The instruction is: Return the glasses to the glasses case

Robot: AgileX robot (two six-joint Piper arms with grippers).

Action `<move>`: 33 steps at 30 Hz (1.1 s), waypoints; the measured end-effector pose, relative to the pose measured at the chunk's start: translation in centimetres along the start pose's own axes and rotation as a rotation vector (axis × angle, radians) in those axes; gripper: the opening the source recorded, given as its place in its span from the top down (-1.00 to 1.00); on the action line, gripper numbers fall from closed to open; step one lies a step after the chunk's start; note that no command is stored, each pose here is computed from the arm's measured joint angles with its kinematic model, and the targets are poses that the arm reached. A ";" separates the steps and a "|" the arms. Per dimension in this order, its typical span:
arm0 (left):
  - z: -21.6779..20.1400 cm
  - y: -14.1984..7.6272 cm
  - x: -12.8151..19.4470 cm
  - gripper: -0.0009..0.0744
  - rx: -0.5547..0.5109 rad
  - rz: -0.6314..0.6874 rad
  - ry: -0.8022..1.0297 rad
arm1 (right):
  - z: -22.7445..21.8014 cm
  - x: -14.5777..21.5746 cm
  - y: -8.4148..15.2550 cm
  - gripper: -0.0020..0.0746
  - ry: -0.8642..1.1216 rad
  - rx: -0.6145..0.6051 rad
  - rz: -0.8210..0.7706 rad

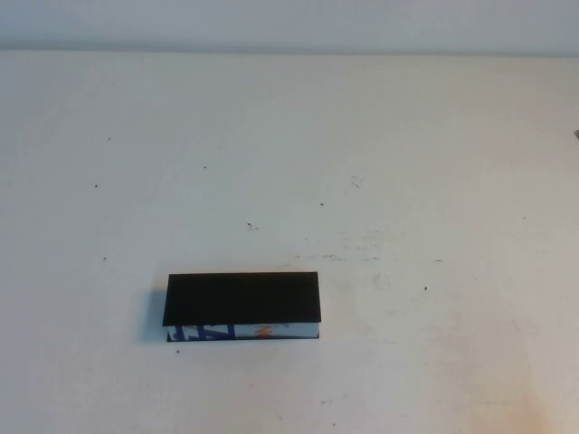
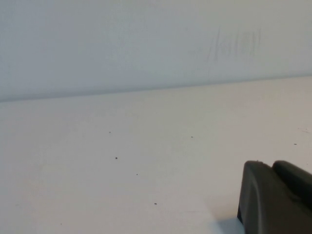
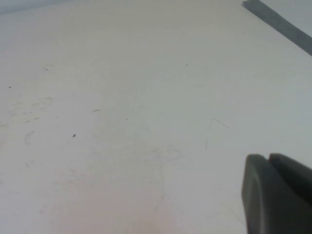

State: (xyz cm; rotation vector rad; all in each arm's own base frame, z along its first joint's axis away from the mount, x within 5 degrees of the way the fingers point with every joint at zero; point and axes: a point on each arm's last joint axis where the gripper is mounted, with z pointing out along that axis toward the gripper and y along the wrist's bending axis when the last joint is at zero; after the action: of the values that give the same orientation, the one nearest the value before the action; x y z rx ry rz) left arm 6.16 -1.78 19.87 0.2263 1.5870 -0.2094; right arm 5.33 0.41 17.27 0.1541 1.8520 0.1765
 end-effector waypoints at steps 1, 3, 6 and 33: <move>0.0 0.0 0.0 0.98 0.000 0.000 0.000 | 0.0 0.0 0.0 0.98 0.000 0.000 0.000; 0.0 0.0 0.0 0.98 0.000 0.000 0.000 | 0.0 0.0 0.0 0.98 0.000 0.000 0.000; 0.0 0.0 0.0 0.98 0.000 0.000 0.000 | 0.0 0.0 0.0 0.98 0.000 0.000 0.000; -1.1 1.1 2.4 0.98 -0.184 0.061 0.238 | 0.0 0.0 0.0 0.98 -0.002 0.000 0.000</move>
State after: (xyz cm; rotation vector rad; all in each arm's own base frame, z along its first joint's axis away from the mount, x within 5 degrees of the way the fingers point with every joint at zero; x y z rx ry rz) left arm 5.37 -0.39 17.52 0.1598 1.8205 0.0130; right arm 5.31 0.41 17.28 0.1538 1.8503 0.1766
